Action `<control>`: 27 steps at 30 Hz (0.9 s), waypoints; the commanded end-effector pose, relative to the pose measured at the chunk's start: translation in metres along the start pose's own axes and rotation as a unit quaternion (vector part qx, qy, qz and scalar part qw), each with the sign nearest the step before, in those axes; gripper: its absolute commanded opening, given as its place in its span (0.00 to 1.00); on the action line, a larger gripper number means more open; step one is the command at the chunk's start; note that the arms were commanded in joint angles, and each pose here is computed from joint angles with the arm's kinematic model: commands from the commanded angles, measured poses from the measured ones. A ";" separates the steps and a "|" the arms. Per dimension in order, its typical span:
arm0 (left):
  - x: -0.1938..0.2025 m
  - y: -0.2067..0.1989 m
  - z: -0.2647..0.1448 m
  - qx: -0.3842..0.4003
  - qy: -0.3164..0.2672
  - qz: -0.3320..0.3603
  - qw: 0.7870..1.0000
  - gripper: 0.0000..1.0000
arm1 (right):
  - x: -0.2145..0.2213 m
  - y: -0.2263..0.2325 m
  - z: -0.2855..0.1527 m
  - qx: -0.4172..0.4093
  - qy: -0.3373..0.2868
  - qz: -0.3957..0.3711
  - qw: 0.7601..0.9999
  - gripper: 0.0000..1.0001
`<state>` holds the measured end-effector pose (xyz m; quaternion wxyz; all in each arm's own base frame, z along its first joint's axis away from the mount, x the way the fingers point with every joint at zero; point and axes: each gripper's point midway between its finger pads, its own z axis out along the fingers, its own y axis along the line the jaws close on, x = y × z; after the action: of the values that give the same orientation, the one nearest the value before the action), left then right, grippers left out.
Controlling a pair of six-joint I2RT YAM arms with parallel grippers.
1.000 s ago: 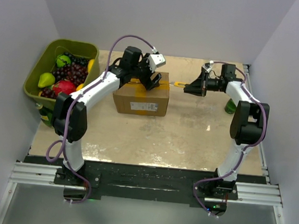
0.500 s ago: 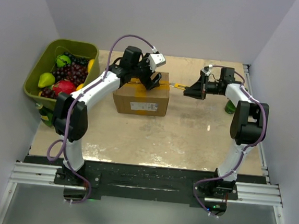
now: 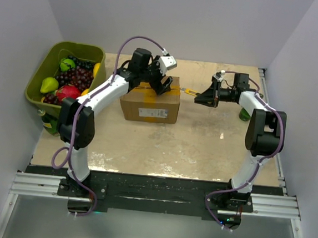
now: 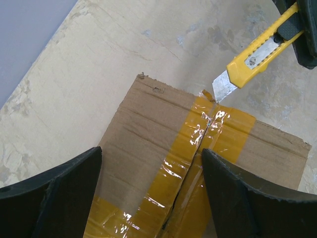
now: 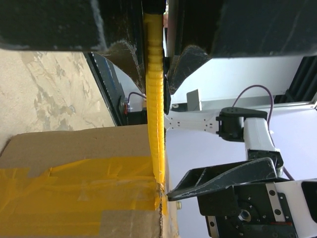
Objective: Unpack the express box
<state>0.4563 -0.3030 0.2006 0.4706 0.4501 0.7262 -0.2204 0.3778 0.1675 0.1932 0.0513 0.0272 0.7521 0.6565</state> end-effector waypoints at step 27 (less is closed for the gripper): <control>0.052 0.008 0.020 -0.012 0.070 -0.004 0.997 0.86 | 0.069 0.046 0.002 -0.070 0.077 0.072 0.992 0.00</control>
<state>0.4593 -0.3037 0.2002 0.4721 0.4497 0.7260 -0.2185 0.3464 0.1790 0.2009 -0.0065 0.0692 0.7408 0.6681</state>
